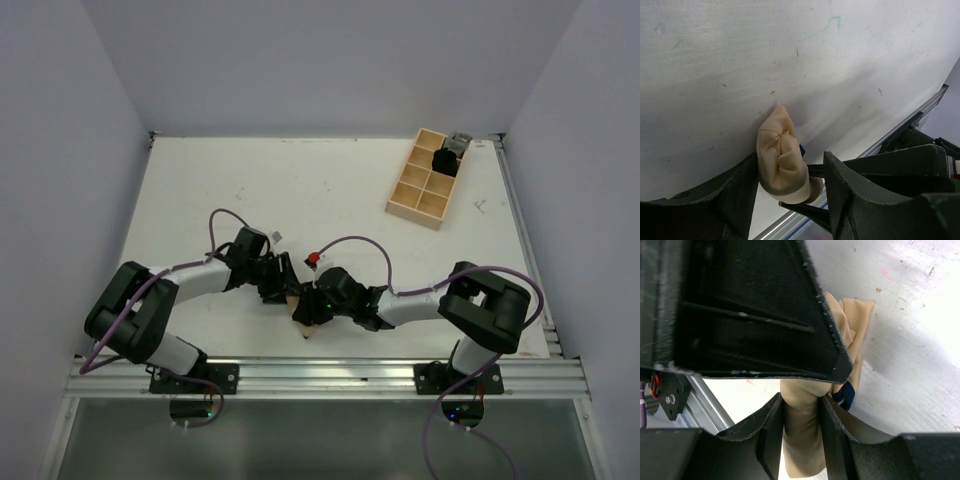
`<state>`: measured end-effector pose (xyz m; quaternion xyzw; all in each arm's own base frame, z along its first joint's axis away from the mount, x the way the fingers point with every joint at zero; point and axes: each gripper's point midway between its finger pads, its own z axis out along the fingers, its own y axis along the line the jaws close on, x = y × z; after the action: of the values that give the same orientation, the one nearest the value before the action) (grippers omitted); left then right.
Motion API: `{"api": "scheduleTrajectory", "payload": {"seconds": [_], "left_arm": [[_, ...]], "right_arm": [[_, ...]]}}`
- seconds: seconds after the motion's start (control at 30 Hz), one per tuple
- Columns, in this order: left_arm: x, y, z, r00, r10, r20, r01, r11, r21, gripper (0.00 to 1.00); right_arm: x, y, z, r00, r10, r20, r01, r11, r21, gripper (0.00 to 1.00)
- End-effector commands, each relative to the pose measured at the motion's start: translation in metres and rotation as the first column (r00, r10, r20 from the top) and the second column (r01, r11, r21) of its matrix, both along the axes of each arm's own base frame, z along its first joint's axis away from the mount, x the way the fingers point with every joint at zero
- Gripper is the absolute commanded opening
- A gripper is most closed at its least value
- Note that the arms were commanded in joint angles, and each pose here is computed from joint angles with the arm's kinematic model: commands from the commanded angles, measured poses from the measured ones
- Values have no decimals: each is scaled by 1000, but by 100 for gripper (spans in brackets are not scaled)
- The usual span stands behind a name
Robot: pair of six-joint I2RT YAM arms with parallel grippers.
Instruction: Roll the underwear
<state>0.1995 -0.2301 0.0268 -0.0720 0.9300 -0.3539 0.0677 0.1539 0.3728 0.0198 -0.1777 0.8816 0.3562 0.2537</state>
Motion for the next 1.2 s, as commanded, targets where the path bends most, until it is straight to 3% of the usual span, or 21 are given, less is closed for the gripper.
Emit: {"api": "scheduleTrajectory", "payload": {"seconds": [0.0,0.23,0.5,0.7,0.77,0.83,0.93,1.17], "left_arm": [[-1,6,-15,999,17,-50,-12,995,99,56],[0,15,-32,995,7,-104,18,971,239,48],[1,15,-32,995,13,-95,11,969,248,48],[0,18,-35,995,19,-98,8,962,272,47],[-1,19,-37,995,18,-101,11,958,286,47],[1,18,-35,996,7,-92,20,957,288,47],[16,18,-19,1000,-13,-17,18,955,296,53],[43,50,14,997,22,79,-41,970,238,57]], "right_arm": [[-28,-69,-71,992,-39,-123,-2,947,-321,39],[-19,-77,-62,993,-88,-80,55,934,-354,45],[-9,-85,-67,988,-144,-53,107,896,-430,49],[-5,-81,-52,990,-138,-23,118,911,-396,49],[-4,-81,-50,991,-133,-18,115,912,-393,43],[-5,-80,-52,992,-120,-26,100,913,-395,30],[-9,-80,-58,993,-112,-48,84,912,-401,22],[-16,-80,-63,991,-110,-80,79,945,-316,17]]}}
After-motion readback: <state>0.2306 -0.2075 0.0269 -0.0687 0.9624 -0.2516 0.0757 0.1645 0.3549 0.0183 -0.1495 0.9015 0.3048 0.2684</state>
